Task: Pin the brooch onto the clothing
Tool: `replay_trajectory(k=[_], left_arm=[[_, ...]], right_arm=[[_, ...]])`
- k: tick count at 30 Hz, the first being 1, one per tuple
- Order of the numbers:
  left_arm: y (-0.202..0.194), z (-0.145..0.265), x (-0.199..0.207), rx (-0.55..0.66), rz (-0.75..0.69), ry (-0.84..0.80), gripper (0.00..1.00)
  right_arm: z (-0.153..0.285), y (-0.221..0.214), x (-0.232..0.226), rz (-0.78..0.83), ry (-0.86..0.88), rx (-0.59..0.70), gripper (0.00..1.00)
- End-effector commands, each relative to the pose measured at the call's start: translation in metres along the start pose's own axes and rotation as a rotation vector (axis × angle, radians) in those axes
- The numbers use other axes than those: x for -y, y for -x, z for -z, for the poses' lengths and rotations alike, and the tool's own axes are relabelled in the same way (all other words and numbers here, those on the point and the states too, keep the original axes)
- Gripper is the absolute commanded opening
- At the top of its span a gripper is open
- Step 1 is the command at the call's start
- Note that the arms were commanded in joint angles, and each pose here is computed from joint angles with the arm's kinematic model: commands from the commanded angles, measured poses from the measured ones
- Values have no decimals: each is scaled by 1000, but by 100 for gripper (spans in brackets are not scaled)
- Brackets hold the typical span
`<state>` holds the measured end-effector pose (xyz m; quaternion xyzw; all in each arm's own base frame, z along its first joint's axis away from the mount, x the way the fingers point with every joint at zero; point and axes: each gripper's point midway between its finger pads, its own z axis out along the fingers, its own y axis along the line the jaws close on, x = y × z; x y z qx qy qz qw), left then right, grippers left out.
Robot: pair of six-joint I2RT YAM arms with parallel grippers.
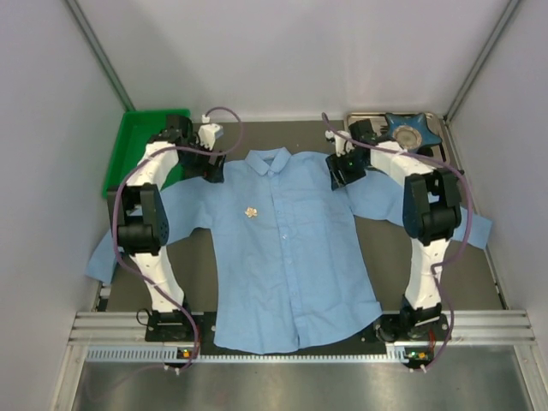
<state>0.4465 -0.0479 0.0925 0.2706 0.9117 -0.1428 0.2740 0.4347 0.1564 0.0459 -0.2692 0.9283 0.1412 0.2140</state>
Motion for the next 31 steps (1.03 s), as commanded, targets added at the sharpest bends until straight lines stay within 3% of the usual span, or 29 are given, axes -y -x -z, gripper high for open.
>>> replay_trajectory(k=[1,5,6,10,15,22,31], left_arm=[[90,62,-3,268,13,114,99],[126,101,-19,420,162,261,99],[128,111,-12,421,149,248,99],[144,140,7,470,133,205,98],[116,155,13,481,164,293,98],[30,109,26,320,156,421,99],[12,96,50,303,145,393,99]], right_arm=[[82,72,-29,49,75,264,58],[139,109,-50,94,106,421,70],[150,113,-52,101,101,444,81],[192,117,-54,124,25,529,99],[215,81,-49,121,-96,564,99],[195,-14,-34,-29,-175,491,99],[195,-44,-33,-67,-191,501,99]])
